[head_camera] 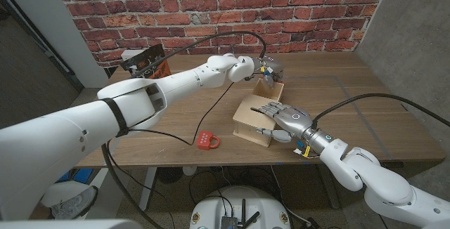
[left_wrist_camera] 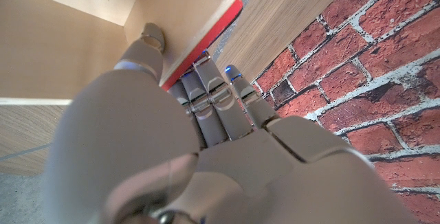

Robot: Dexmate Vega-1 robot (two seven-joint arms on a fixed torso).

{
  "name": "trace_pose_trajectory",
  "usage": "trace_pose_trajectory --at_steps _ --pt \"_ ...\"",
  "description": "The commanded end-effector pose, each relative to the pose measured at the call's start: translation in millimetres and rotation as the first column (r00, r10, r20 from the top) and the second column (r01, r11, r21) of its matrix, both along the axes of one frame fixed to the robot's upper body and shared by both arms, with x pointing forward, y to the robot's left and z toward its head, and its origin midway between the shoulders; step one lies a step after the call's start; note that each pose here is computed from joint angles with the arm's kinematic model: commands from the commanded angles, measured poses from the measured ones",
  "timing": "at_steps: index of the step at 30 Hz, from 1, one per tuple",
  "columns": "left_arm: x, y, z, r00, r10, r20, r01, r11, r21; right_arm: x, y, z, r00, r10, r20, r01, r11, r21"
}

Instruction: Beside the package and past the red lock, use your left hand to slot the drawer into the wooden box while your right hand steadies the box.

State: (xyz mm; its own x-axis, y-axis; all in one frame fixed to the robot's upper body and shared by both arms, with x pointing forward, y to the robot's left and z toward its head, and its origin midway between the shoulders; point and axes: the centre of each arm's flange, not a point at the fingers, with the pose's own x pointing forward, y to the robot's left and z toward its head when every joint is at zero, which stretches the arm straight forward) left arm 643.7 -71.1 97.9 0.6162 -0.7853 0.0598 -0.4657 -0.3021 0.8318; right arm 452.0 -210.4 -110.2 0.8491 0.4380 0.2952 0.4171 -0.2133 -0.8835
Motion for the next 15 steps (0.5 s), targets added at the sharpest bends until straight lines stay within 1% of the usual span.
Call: trace_pose_trajectory --at_steps 1,6,15 --pt "0.4 1.8 -7.3 1.000 0.001 0.014 -0.001 1.000 0.001 0.0 -0.3 -0.7 1.000 -0.002 -0.004 0.003 1.000 0.010" --pt "-1.8 -1.2 -8.9 0.999 -0.005 0.052 0.004 1.000 0.025 0.9 -0.5 0.5 1.000 -0.001 0.001 0.001 1.000 0.012" --pt "0.8 -3.4 -10.0 0.998 -0.006 0.070 0.002 0.999 0.053 2.8 -1.8 2.4 1.000 -0.001 0.001 0.001 1.000 0.014"
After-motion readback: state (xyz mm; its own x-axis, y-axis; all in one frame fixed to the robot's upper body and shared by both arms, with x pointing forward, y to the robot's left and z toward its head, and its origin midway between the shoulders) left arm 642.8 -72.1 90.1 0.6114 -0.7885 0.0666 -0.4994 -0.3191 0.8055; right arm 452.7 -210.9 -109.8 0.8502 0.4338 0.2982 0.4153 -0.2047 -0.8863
